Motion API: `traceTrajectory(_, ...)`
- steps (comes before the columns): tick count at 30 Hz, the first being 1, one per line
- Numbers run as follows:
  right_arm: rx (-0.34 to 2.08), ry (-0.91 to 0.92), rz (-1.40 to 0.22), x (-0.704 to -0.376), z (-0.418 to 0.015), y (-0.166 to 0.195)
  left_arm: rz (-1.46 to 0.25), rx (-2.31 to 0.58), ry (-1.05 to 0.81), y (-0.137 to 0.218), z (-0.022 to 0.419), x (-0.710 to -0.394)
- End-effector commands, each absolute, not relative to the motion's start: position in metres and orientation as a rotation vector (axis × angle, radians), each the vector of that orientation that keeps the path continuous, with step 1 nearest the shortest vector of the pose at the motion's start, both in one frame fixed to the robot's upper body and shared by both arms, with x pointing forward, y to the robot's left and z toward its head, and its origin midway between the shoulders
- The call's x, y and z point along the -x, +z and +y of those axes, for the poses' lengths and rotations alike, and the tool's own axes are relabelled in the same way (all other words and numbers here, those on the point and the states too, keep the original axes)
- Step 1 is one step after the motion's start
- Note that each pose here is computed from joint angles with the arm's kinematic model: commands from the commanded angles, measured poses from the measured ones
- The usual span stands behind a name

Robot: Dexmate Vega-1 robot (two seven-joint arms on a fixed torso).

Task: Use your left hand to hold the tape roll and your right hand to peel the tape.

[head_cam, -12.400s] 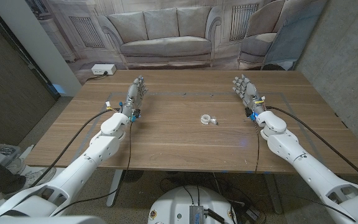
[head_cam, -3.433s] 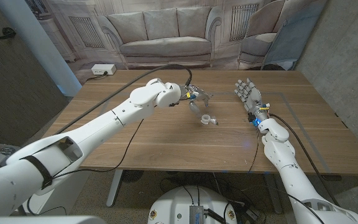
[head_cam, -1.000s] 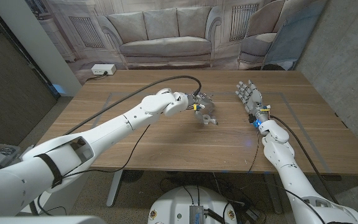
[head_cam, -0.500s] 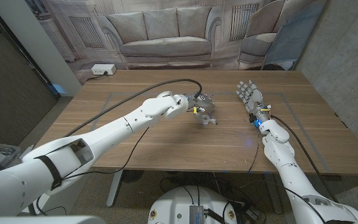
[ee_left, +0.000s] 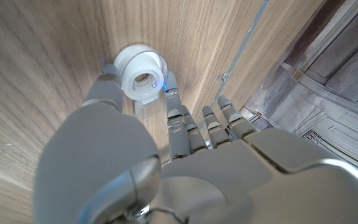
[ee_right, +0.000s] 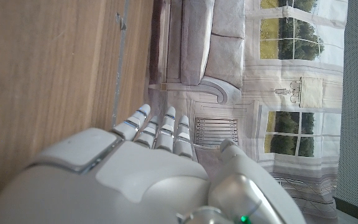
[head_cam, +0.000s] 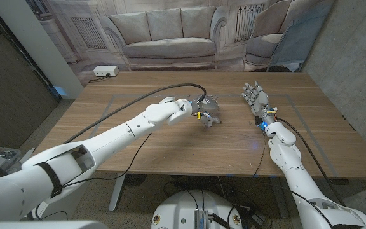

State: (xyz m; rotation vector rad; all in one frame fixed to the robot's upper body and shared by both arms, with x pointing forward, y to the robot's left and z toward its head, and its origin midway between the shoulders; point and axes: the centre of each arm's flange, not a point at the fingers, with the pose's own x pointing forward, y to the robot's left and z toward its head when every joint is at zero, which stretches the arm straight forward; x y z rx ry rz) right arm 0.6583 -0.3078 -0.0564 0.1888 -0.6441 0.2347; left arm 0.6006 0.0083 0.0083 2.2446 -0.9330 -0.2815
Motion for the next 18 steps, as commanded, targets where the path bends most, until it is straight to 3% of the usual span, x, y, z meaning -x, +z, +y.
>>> traceTrajectory(1, -0.189, 0.232, -0.647, -0.659, -0.307, -0.054, -0.958, -2.218, -0.219, 0.009, 0.012, -0.598)
traceTrajectory(18, -0.165, 0.227, -0.643, -0.657, -0.307, -0.050, -1.055, -2.012, -0.034, 0.008, 0.025, -0.591)
